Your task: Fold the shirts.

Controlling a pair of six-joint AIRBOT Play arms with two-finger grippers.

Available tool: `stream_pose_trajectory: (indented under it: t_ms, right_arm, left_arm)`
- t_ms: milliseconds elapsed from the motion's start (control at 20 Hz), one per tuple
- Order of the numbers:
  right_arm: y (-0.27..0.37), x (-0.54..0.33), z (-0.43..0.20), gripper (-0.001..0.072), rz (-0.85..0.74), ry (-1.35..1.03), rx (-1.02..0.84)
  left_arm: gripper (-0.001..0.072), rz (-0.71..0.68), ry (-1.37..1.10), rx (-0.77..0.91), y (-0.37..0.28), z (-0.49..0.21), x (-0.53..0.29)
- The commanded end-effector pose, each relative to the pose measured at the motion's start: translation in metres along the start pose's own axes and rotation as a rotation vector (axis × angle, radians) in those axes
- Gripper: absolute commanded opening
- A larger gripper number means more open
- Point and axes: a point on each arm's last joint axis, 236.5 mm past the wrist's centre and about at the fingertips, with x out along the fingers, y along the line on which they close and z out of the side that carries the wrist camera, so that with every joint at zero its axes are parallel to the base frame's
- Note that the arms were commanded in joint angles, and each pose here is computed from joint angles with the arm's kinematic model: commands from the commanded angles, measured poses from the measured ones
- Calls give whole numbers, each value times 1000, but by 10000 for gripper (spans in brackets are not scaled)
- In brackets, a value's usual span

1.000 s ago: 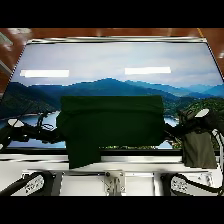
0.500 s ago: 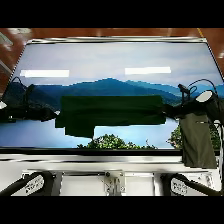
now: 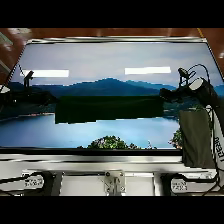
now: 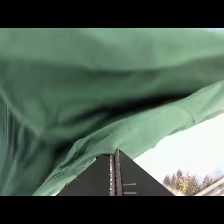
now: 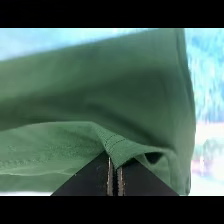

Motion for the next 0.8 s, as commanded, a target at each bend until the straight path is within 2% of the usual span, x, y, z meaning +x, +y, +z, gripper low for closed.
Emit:
stream_pose_trajectory:
  t_ms: [0, 450, 600, 650, 700, 750]
  right_arm:
    - [-9, 14, 16, 64, -20, -34, 16]
    - [-19, 45, 4, 65, -17, 18, 58]
    - [-22, 52, -1, 91, -20, 35, 82]
    - [-23, 53, -2, 188, -21, 40, 92]
    - [-23, 53, -3, 502, -23, 44, 89]
    - [-24, 52, -4, 665, -28, 48, 79]
  left_arm:
    - [32, -54, -30, -39, 6, 32, 15]
    - [32, -61, 31, -136, 40, 31, 51]
    - [35, -61, 41, -177, 44, 28, 55]
    - [70, -62, 42, -177, 43, 28, 55]
    - [182, -68, 51, -176, 41, 26, 54]
    - [344, -78, 65, -172, 38, 24, 53]
